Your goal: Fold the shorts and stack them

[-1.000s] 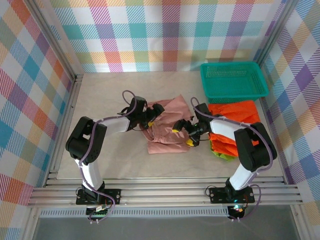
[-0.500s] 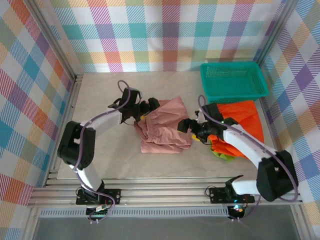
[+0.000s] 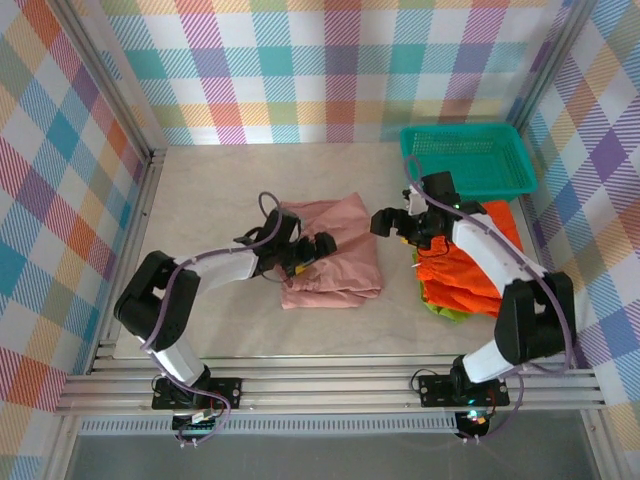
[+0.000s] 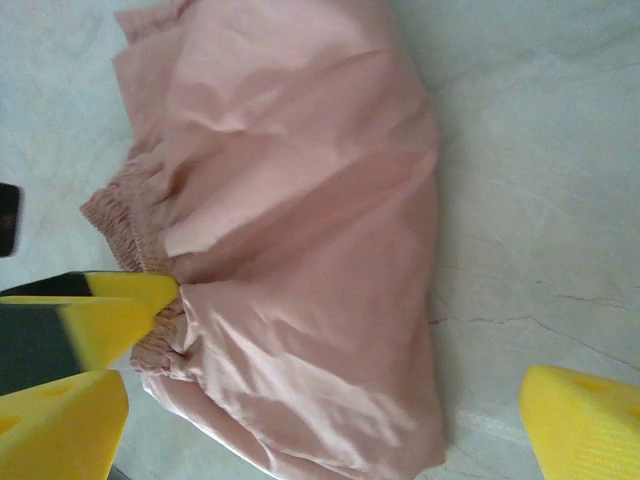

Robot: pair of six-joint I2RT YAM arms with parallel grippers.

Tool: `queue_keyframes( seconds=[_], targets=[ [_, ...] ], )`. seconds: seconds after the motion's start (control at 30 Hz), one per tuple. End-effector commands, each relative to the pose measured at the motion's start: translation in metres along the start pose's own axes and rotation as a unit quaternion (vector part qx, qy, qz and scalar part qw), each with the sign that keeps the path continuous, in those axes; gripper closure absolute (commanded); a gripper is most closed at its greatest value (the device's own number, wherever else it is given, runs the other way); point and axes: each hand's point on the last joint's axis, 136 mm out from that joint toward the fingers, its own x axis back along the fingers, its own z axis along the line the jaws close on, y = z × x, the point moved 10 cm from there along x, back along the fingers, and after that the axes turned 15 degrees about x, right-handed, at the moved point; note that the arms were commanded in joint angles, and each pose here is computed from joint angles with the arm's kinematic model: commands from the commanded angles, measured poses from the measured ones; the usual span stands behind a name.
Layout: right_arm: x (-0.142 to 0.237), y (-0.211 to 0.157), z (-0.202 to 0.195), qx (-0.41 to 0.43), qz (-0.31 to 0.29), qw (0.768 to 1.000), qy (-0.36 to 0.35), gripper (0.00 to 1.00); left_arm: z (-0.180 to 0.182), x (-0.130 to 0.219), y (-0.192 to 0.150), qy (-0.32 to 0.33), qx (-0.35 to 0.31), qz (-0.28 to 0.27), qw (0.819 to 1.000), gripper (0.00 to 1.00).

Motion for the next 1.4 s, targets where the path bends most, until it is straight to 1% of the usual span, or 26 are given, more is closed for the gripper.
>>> queue_keyframes(
  seconds=[0.0,0.13,0.27,0.33,0.6,0.7,0.8,0.9,0.97,1.1,1.17,1.23,1.37],
  targets=[
    [-0.014,0.002,-0.005,0.021,0.044,0.999,0.02,0.01,0.017,0.0,-0.004,0.025,-0.002,-0.019,1.0,0.0],
    [-0.043,0.005,-0.018,0.008,0.084,0.996,0.03,0.04,0.03,0.001,-0.008,0.04,-0.007,-0.016,0.999,0.0],
    [-0.068,0.01,-0.023,-0.017,0.099,0.992,0.074,0.07,0.034,0.002,-0.01,0.047,-0.013,-0.016,0.999,0.0],
    [-0.078,0.01,-0.024,-0.025,0.107,0.99,0.084,0.09,0.034,0.002,-0.01,0.047,-0.015,-0.014,0.999,0.0],
    [-0.112,0.001,-0.013,-0.036,0.134,0.984,0.108,0.13,0.035,0.001,-0.01,0.046,-0.012,-0.016,0.999,0.0],
    [-0.122,-0.002,-0.009,-0.037,0.14,0.983,0.113,0.16,0.035,0.002,-0.01,0.046,-0.011,-0.017,0.999,0.0],
    [-0.128,-0.002,-0.001,-0.034,0.138,0.982,0.124,0.21,0.036,0.001,-0.011,0.047,-0.011,-0.017,0.999,0.0],
    [-0.134,0.0,0.008,-0.023,0.134,0.982,0.128,0.28,0.036,0.002,-0.01,0.046,-0.011,-0.018,0.999,0.0],
    [-0.137,0.001,0.011,-0.019,0.138,0.983,0.121,0.38,0.036,0.003,-0.011,0.045,-0.011,-0.019,0.999,0.0],
    [-0.137,0.003,0.016,-0.004,0.148,0.984,0.096,0.69,0.032,0.008,-0.01,0.033,-0.01,-0.027,0.999,0.0],
    [-0.13,0.005,0.021,0.014,0.15,0.986,0.077,0.87,0.024,0.018,-0.009,0.017,-0.011,-0.039,0.999,0.0],
    [-0.117,0.008,0.027,0.037,0.152,0.986,0.05,0.99,0.014,0.032,-0.007,-0.002,-0.012,-0.052,0.999,0.0],
    [-0.073,0.012,0.037,0.077,0.16,0.984,-0.025,1.0,-0.004,0.066,-0.004,-0.031,-0.024,-0.083,0.996,0.0]
  ],
)
